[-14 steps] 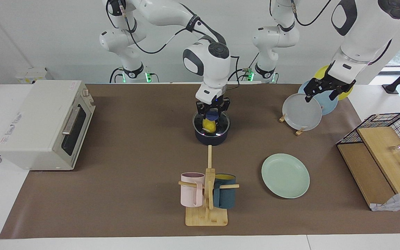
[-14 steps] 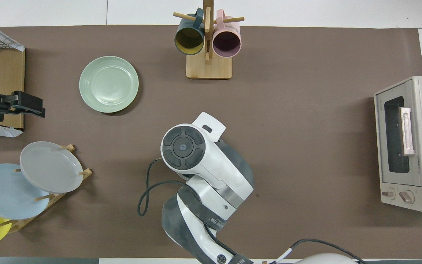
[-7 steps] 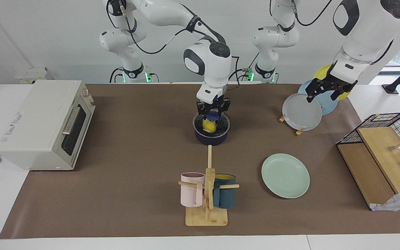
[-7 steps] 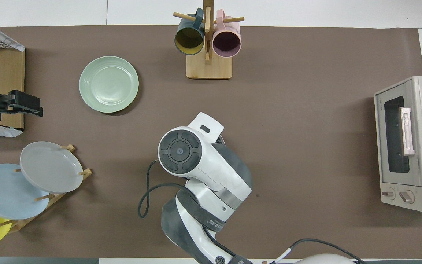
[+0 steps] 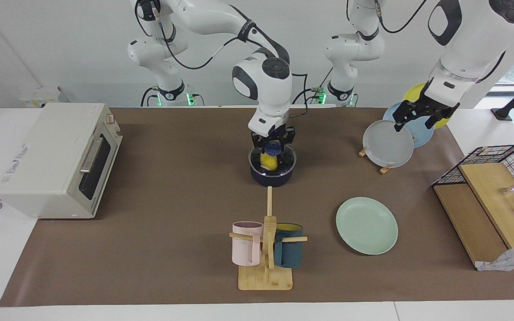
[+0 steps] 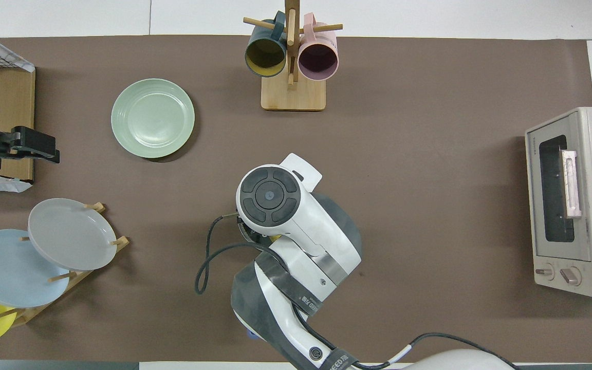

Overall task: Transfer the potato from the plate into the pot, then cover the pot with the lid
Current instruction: 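Open the right gripper and raise it away from the lid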

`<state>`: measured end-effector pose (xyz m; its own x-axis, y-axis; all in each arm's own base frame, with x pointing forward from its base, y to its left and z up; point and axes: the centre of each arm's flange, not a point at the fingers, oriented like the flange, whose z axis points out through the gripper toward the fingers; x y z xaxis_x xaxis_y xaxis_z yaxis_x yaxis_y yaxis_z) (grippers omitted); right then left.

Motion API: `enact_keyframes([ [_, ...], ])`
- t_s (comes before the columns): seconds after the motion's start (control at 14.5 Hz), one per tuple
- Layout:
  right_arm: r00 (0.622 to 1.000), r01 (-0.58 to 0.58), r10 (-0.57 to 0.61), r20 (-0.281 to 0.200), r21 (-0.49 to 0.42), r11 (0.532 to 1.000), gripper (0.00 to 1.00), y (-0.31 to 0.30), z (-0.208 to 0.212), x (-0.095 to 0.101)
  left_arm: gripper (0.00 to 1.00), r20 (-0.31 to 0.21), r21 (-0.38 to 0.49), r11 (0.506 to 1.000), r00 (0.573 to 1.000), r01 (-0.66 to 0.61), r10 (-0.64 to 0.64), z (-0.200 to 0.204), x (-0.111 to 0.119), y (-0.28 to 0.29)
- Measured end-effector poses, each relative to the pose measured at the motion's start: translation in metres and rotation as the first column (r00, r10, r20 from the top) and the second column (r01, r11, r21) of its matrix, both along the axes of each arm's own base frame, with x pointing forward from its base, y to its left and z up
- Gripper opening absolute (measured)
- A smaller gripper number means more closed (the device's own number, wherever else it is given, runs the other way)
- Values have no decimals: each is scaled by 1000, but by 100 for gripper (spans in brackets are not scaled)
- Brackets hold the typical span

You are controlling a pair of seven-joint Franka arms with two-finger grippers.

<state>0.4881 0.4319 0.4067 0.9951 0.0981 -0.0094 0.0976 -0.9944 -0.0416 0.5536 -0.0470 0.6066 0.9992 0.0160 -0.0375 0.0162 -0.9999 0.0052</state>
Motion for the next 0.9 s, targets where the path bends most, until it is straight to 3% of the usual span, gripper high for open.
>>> enact_keyframes([
  [0.55, 1000, -2, 2, 0, -2, 1000, 66, 0, 0, -1, 100, 2, -10, 1000, 1000, -5, 5, 0, 0, 1],
  [0.62, 1000, -6, 6, 2, -9, 1000, 72, 0, -2, -1, 100, 2, -10, 1000, 1000, -5, 5, 0, 0, 1],
  [0.76, 1000, -19, 20, 13, -32, 999, 93, -1, -6, -1, 100, 2, -10, 1000, 1000, -5, 5, 0, 0, 2],
  [0.83, 1000, -23, 24, 19, -36, 999, 100, -1, -6, -1, 100, 2, -10, 1000, 1000, -5, 5, 0, 0, 2],
  [0.9, 999, -25, 25, 27, -36, 999, 100, -1, -3, 0, 100, 2, -10, 1000, 1000, -5, 5, 0, 0, 2],
])
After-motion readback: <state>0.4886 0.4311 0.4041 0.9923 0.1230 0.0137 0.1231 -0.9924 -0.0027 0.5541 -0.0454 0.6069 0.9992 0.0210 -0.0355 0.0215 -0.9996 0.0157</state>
